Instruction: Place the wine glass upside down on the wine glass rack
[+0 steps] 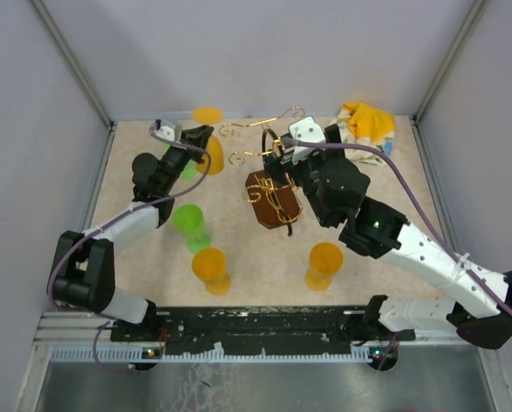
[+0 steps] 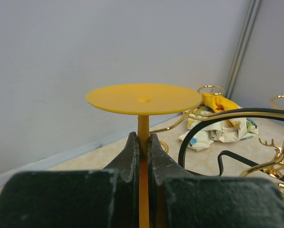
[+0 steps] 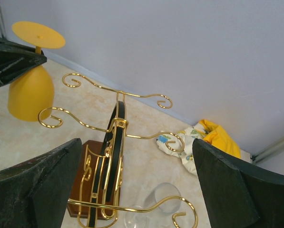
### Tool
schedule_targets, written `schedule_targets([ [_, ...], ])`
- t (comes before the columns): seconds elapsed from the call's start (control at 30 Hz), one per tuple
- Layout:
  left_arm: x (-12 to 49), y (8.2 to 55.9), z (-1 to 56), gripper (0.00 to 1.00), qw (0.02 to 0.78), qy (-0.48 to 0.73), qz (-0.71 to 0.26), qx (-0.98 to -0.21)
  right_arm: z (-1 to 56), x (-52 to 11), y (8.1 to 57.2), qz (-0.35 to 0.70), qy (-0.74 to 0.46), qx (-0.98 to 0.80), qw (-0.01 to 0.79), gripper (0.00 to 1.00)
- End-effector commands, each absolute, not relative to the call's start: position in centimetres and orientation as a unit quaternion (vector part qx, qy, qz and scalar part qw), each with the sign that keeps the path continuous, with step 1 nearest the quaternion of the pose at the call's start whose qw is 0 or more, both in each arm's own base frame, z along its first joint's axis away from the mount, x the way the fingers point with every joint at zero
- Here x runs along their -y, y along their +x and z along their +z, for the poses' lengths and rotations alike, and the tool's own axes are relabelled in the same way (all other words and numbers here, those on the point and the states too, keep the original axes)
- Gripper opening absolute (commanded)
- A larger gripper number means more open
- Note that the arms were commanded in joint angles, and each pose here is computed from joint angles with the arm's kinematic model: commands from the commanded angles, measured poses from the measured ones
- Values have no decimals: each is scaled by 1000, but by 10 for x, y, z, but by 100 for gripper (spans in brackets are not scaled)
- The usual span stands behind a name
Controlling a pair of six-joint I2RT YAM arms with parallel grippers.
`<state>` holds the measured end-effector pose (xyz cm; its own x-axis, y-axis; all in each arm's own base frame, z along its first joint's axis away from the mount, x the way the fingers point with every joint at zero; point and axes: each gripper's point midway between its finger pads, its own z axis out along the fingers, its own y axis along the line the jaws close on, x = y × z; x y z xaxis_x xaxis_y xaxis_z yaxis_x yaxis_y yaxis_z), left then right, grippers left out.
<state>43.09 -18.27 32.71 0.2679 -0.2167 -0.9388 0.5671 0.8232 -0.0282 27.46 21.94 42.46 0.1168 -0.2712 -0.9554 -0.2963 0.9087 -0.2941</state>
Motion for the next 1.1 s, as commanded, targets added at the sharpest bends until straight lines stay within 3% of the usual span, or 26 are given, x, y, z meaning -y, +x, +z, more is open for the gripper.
schedule_targets([
  [0.0, 194, 426, 321, 0, 786, 178, -255, -535, 440, -209, 270, 22, -191, -657, 729, 99],
  [1.07, 242, 425, 258, 0, 729, 213, -317, -569, 439, -213, 277, 4, -196, -651, 733, 99],
])
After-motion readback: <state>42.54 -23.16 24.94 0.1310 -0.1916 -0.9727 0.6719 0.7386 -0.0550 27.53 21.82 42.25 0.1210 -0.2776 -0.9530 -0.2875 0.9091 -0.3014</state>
